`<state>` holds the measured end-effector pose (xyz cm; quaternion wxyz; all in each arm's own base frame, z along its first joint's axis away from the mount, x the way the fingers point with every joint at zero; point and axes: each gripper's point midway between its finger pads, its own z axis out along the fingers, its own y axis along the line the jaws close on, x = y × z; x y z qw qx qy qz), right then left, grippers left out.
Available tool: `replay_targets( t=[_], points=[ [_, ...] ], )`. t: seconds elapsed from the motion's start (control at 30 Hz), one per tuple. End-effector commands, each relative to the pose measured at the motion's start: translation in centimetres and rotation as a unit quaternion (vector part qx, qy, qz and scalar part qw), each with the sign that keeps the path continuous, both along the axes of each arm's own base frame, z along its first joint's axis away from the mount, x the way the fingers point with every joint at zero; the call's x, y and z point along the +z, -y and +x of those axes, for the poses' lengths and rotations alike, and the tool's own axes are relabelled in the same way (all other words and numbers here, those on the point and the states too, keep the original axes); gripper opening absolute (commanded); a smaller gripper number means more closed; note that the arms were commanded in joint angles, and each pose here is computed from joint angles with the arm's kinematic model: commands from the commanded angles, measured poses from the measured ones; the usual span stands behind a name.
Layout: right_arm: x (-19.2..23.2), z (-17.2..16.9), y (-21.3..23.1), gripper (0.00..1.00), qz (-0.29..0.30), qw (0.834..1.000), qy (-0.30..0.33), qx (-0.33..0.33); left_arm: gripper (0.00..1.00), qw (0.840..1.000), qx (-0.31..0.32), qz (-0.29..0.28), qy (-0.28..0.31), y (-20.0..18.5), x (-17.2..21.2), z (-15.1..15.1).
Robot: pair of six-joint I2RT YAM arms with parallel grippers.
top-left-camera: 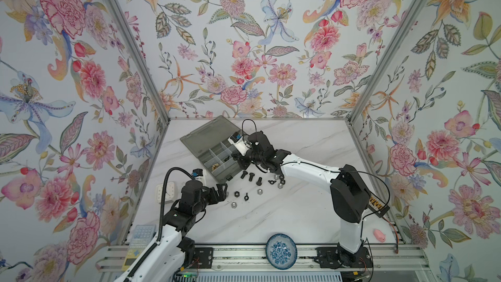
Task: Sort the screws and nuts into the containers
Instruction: 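Lift the black wing nut and carry it over the box compartment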
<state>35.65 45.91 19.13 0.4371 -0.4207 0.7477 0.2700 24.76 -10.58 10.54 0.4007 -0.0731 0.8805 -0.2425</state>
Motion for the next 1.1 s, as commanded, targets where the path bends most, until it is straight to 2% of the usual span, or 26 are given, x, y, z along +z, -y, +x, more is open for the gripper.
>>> replay_targets(
  t=[0.0,0.2,0.43,1.07],
  points=[
    [-0.9,2.4,-1.3,0.00,0.017,1.000,0.013,-0.014,0.99,1.000,0.012,-0.002,0.005,-0.5,0.0,0.1],
    [-1.3,4.7,-3.2,0.00,0.057,0.997,0.033,-0.037,0.99,0.999,0.002,-0.032,0.020,0.3,0.8,0.2],
    [-2.9,5.9,-4.8,0.00,0.090,0.995,0.024,-0.045,0.99,0.999,0.002,-0.028,0.017,0.2,0.8,0.2],
    [-7.2,6.4,-6.4,0.00,0.089,0.994,-0.039,-0.048,1.00,0.999,0.002,-0.027,0.020,0.2,1.3,0.3]
  ],
)
